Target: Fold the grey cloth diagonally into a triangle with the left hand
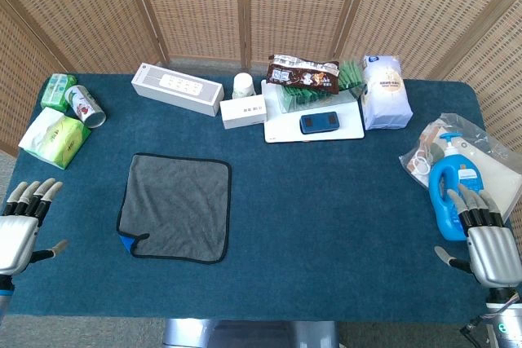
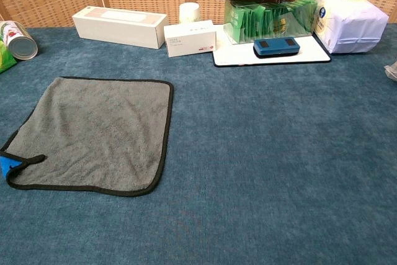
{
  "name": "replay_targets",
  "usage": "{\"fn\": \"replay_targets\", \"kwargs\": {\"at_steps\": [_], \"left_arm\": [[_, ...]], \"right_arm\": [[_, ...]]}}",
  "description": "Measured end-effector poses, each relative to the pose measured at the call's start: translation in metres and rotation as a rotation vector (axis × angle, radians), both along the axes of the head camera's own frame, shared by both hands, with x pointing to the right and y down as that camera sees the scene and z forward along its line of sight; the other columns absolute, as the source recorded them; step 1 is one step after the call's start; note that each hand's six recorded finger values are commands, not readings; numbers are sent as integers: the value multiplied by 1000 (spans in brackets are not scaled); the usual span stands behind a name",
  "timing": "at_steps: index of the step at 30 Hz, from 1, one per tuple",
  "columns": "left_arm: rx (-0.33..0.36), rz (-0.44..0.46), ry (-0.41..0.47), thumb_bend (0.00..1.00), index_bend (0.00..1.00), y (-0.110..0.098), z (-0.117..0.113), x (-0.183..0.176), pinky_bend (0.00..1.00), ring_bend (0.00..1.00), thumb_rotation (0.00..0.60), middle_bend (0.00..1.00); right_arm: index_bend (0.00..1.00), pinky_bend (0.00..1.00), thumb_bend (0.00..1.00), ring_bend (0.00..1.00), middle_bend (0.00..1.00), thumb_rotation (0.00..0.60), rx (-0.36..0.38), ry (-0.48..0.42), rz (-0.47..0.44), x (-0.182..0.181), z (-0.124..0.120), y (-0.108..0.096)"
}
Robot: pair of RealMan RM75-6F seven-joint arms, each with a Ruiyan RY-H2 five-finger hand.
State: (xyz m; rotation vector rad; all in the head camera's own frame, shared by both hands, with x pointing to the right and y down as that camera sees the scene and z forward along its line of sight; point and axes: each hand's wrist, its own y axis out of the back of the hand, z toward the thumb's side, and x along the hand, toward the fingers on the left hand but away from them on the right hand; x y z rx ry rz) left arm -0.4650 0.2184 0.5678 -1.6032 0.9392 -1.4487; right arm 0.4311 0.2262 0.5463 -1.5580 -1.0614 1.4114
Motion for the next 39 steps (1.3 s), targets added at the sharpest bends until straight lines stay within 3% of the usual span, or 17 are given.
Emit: {"fn": "replay_targets", "kwargs": {"at_steps": [10, 21, 32, 39], "left_arm": [[-9, 24, 11, 140, 0, 2, 0, 4, 0, 0, 600, 0], [-64, 329, -17, 139, 57, -2, 20, 27, 0, 0, 600, 0], [-151, 501, -38, 139, 127, 11, 44, 29, 0, 0, 600, 0], [-186, 546, -44, 140, 139, 20, 58, 40, 0, 0, 600, 0]], "right_arm": [[0, 0, 0, 0, 0, 600, 5, -11, 4, 1, -2, -1], [0, 0, 0, 0, 0, 600, -9, 4, 16, 1, 3, -2], [0, 0, 0, 0, 0, 600, -20, 0, 19, 2, 3, 1], [0, 0, 0, 0, 0, 600, -21, -3, 23, 3, 4, 1]]}}
